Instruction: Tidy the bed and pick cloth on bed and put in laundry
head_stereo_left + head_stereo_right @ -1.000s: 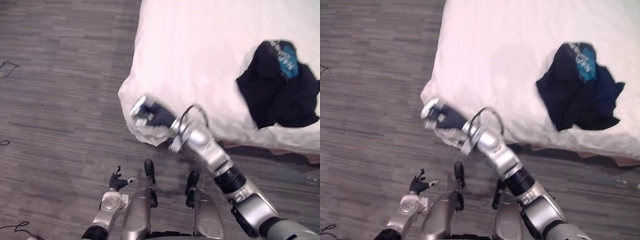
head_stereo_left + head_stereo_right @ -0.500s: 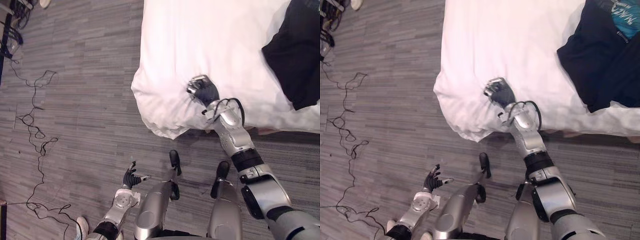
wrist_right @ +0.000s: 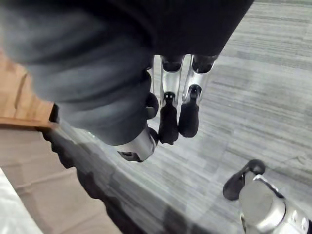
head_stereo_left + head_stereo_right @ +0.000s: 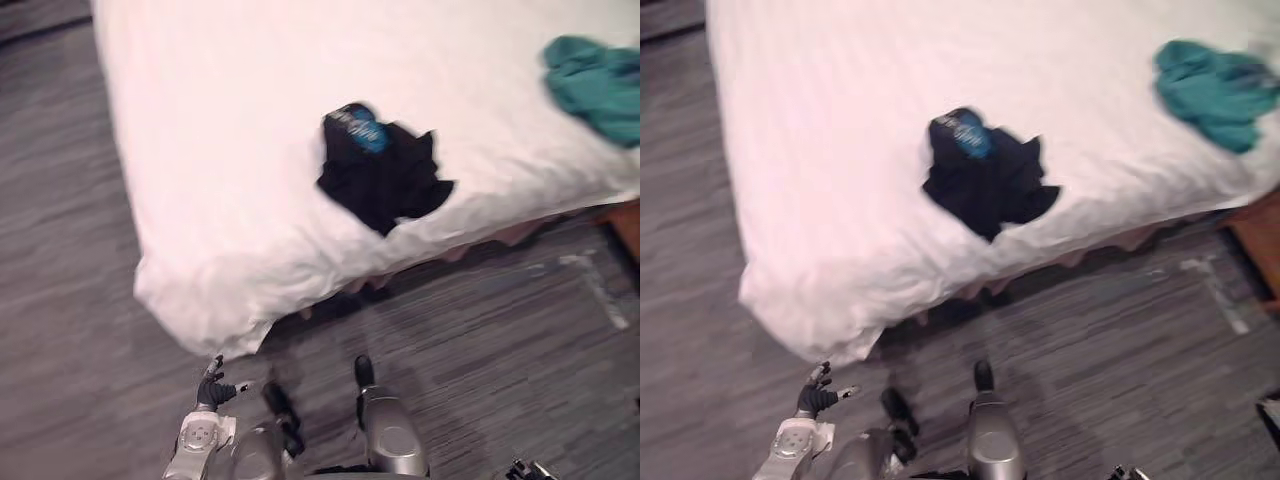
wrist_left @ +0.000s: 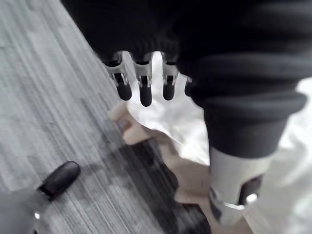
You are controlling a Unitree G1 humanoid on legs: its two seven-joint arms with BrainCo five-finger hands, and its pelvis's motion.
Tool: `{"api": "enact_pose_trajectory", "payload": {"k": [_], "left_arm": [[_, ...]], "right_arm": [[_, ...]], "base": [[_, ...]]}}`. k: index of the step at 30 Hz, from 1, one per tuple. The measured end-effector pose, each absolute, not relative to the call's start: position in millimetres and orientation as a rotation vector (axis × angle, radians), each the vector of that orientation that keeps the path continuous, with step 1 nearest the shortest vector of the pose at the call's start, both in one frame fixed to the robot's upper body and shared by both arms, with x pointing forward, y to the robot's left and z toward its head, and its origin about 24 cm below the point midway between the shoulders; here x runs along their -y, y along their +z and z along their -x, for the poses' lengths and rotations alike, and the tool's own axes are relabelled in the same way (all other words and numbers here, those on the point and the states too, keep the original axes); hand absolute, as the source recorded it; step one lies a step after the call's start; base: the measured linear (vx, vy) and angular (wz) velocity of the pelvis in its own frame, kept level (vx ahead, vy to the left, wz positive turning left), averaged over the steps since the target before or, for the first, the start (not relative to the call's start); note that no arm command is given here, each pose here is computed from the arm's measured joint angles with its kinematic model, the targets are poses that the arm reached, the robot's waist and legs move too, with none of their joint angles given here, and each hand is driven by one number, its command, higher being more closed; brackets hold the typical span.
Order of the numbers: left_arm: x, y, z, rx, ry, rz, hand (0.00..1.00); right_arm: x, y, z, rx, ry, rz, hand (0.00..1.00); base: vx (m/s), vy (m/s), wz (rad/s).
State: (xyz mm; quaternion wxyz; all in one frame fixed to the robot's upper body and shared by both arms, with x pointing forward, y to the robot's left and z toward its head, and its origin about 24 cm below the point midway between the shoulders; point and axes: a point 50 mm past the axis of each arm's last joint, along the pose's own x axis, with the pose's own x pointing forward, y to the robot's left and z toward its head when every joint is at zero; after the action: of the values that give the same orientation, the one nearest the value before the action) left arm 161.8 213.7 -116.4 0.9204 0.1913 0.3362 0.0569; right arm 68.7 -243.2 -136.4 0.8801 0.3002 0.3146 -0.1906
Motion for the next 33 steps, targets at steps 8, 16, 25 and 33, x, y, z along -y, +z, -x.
{"api": "enact_pose_trajectory", "payload": {"k": [8, 16, 25, 33], "left_arm": [[-179.3, -132.2, -161.5, -0.800, -0.113, -0.425, 0.00], [-180.1, -129.4, -157.4, -0.742, 0.006, -0.210, 0.00], [-193.3, -133.2, -151.3, -0.800, 0.083, -0.119, 0.00], [-200.5, -142.4, -135.7, -0.902, 0.116, -0.156, 0.00]], "right_arm": [[216.7, -130.3, -104.1, -0.686, -0.172, -0.449, 0.00], [217.3, -140.5, -113.6, -0.811, -0.116, -0.328, 0.00], [197.8, -145.7, -118.0, -0.850, -0.062, -0.267, 0.00], [190.1, -131.7, -142.8, -0.734, 0.025, -0.215, 0.00]], "base": [[0.21, -0.145, -1.58], [0.36, 0.026, -1.93], [0.54, 0.212, -0.28], [0.51, 0.048, 0.28]]}}
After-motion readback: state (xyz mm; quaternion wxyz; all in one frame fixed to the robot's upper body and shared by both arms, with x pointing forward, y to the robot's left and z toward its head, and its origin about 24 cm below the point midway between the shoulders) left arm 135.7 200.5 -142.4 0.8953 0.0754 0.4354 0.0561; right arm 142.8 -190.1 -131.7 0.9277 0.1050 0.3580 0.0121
